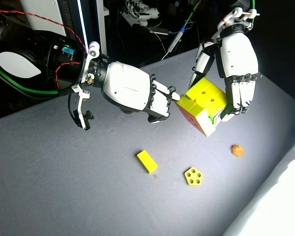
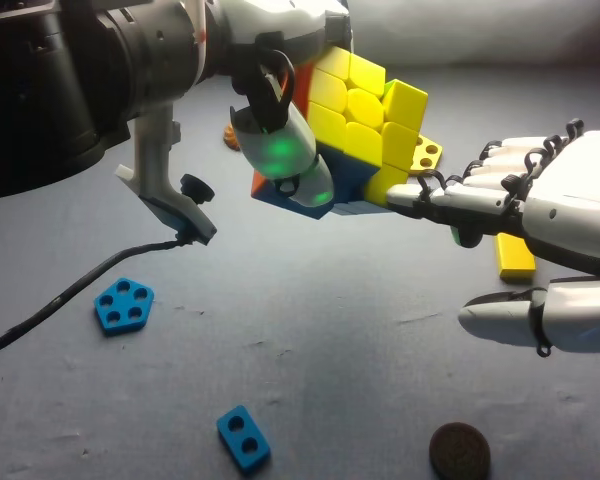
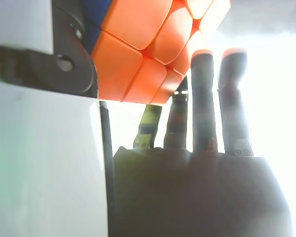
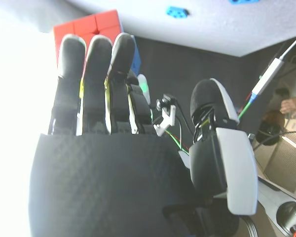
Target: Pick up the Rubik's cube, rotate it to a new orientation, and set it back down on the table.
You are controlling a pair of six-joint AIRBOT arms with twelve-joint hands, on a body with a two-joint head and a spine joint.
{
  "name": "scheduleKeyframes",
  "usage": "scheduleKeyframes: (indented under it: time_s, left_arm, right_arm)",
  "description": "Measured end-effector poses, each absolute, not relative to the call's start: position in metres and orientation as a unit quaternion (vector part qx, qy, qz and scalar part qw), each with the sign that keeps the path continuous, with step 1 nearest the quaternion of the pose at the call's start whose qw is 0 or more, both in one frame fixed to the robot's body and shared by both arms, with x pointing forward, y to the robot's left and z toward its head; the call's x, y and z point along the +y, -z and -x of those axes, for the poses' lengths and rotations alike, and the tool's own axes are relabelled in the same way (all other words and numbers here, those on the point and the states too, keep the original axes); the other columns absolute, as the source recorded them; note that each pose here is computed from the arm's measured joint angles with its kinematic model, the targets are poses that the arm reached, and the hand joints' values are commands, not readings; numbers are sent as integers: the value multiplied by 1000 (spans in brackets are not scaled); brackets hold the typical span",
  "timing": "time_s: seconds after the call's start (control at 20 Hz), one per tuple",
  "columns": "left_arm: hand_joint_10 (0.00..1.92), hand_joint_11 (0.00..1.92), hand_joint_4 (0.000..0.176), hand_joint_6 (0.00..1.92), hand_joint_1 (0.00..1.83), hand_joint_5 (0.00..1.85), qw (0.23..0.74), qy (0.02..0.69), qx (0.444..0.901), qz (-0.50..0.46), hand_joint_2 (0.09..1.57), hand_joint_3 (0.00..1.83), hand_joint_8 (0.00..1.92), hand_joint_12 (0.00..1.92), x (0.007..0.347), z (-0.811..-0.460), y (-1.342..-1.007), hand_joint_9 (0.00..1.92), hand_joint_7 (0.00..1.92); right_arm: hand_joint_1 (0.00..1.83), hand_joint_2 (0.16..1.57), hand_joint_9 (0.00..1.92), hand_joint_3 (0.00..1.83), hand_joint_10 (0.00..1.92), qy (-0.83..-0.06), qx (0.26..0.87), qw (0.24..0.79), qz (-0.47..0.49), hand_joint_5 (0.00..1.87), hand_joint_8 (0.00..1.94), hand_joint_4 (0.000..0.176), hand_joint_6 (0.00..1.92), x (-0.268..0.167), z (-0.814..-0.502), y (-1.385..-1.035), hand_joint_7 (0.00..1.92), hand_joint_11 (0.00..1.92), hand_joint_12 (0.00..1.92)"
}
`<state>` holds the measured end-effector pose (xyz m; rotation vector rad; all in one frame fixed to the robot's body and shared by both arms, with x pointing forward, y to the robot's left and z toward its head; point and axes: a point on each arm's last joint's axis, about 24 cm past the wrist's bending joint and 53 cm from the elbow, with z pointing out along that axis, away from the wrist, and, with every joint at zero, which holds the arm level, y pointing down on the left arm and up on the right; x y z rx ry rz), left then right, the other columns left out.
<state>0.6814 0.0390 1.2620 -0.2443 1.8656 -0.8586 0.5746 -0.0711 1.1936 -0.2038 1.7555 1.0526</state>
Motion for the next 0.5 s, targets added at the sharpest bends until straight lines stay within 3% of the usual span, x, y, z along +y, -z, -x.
scheduleKeyframes:
  time_s: [0.5]
  left_arm:
    - [1921, 364, 0, 1656, 1024, 534, 515, 352, 775, 103, 1421, 0, 1921, 1921, 42, -683, -1263, 324, 419]
  right_arm:
    - [189, 1288, 260, 1, 1755, -438, 740, 504, 75, 75, 1223, 0, 3, -60, -585, -1186, 303, 165, 1921]
